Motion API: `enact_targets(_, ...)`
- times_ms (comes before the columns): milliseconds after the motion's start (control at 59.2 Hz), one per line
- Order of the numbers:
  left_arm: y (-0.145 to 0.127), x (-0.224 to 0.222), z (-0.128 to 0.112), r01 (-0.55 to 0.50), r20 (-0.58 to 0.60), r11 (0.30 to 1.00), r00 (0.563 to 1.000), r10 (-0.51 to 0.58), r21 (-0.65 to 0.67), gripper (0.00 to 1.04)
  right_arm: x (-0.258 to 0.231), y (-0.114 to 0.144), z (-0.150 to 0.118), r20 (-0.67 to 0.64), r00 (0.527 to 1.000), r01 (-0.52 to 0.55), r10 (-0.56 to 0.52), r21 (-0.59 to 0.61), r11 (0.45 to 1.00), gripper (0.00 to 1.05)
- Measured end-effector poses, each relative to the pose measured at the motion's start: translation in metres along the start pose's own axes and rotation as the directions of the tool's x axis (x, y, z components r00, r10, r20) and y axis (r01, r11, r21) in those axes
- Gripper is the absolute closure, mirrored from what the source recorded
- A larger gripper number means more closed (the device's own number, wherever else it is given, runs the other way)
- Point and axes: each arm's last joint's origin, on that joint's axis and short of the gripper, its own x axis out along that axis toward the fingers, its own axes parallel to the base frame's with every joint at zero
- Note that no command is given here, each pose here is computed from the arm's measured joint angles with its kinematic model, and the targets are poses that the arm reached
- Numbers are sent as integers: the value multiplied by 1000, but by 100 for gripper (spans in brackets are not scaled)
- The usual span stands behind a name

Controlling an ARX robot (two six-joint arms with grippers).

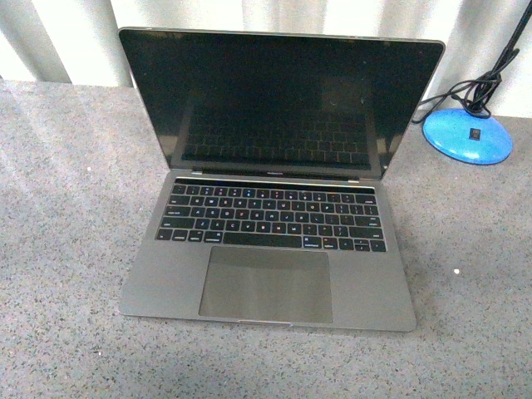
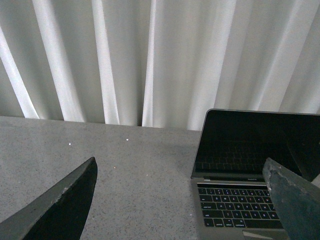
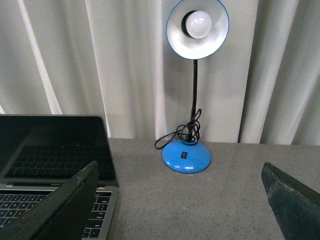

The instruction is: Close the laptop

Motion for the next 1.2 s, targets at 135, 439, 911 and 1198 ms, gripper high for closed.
enact_targets(135,0,0,0,0,0,1000,1000,0,0,7,0,0,0,0,1000,0,0,0,1000,10)
enact_targets(439,0,0,0,0,0,1000,1000,0,0,7,0,0,0,0,1000,0,0,0,1000,10)
enact_targets(911,0,0,0,0,0,1000,1000,0,0,7,0,0,0,0,1000,0,0,0,1000,10)
enact_targets(1198,2,36,6,-582,-275,782,807,523,-224,7,30,3,5,-357,886,-364,296,-139,921,10)
